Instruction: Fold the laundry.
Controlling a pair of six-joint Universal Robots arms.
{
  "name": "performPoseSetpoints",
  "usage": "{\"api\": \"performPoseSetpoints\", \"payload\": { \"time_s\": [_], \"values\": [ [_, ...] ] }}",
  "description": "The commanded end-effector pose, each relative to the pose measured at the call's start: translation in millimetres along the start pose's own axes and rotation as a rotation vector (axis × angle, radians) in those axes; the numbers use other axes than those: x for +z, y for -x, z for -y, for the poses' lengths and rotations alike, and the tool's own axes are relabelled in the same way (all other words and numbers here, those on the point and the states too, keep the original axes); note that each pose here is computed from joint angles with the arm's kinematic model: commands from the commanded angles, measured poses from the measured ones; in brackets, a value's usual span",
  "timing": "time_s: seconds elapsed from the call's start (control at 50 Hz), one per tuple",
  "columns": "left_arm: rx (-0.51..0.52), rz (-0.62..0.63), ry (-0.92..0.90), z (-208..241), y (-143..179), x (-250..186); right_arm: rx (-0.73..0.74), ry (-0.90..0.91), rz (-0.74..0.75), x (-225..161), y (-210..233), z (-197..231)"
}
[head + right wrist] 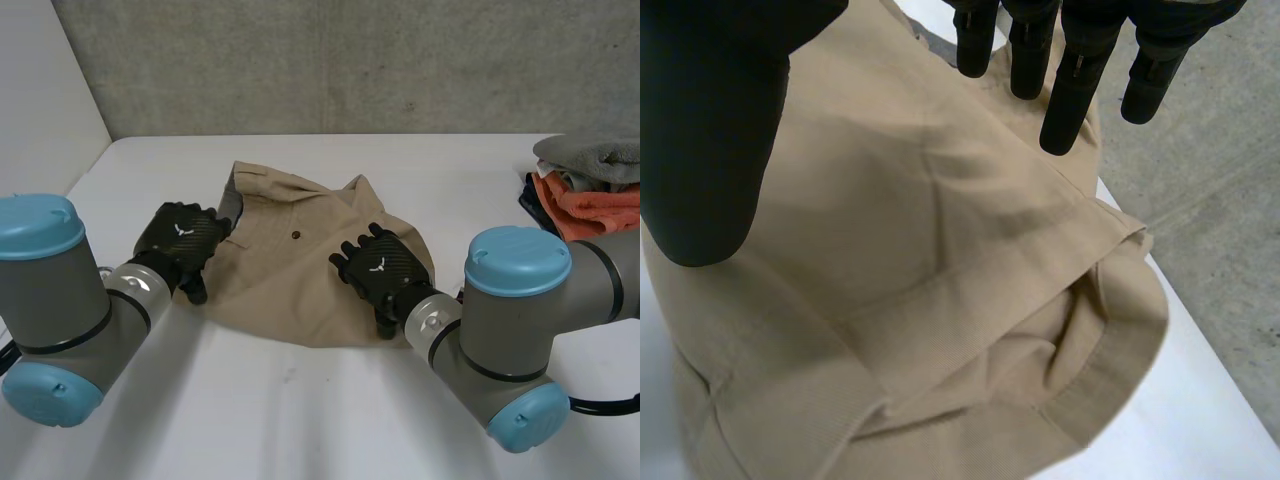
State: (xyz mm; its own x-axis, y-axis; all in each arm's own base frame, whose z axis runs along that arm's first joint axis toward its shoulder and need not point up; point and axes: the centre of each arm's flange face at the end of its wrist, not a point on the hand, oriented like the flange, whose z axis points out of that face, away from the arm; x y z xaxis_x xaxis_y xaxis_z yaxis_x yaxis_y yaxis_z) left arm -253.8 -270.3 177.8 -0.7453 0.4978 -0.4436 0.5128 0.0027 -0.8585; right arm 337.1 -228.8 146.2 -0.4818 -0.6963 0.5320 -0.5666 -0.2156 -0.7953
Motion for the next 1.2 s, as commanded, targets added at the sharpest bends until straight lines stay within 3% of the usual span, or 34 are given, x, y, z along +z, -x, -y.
{"api": "performPoseSetpoints", "payload": {
  "time_s": [0.02,0.28,0.5,0.58,0.68,0.78,0.88,1.0,1.1,1.2],
  "values": [
    [0.012,-0.032,0.031,-10,-4,7,0.025,0.003,0.009,3,3,-3],
    [0.131,-0.081,0.062,-39,-11,33,0.035,0.006,0.000,4,1,-5],
    [0.102,-0.034,0.033,-33,-2,46,0.035,0.011,-0.018,4,-1,-4],
    [0.054,0.038,-0.053,1,15,36,0.036,0.008,-0.029,4,-4,-3],
    [-0.072,0.120,-0.318,91,46,-5,0.038,-0.021,-0.084,6,-23,9],
    [-0.154,0.123,-0.573,166,64,-49,0.061,-0.061,-0.138,-1,-44,29],
    [-0.217,0.077,-0.672,208,65,-68,0.119,-0.100,-0.215,-10,-71,50],
    [-0.241,0.084,-0.602,211,66,-35,0.217,-0.109,-0.284,-17,-96,63],
    [-0.251,0.116,-0.490,183,64,20,0.247,-0.090,-0.275,-15,-96,59],
    [-0.231,0.066,-0.432,160,44,53,0.233,-0.061,-0.262,-10,-90,52]
  ]
}}
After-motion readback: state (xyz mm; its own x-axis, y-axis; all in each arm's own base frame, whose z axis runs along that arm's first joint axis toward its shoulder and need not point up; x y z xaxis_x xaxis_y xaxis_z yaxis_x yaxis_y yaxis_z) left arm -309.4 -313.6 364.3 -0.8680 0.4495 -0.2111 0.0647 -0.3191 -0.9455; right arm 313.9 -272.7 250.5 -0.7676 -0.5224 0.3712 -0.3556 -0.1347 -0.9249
